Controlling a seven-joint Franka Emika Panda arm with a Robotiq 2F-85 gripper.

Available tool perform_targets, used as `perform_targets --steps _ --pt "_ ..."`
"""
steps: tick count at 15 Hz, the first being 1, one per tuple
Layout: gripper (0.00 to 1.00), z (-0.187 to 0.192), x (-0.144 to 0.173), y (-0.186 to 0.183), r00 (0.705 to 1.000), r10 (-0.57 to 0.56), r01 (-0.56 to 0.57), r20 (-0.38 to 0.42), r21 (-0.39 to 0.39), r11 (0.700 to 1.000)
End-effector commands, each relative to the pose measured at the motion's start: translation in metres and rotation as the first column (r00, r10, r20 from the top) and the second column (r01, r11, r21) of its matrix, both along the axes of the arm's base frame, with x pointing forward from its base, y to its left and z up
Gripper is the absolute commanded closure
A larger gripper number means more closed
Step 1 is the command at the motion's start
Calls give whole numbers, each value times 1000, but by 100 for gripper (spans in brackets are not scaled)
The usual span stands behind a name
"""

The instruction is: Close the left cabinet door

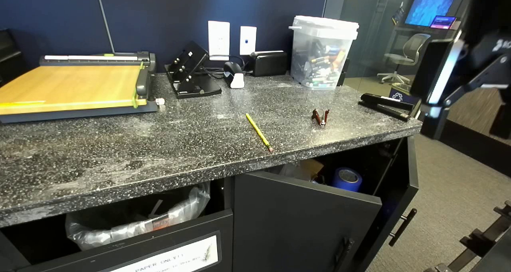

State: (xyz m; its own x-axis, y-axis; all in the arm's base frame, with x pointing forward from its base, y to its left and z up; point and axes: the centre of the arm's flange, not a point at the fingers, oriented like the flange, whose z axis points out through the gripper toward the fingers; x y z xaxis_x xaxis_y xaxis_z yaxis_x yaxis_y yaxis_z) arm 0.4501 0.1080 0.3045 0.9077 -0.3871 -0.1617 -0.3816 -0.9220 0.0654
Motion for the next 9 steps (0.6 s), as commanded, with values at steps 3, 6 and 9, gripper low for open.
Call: perform_targets --steps 3,6,9 --pt "0 -75 42 19 995 -43 44 -89 8 999" --pt "0 -114 48 22 990 -52 53 -133 5 999" --pt "0 -146 57 25 987 -49 52 -154 20 998"
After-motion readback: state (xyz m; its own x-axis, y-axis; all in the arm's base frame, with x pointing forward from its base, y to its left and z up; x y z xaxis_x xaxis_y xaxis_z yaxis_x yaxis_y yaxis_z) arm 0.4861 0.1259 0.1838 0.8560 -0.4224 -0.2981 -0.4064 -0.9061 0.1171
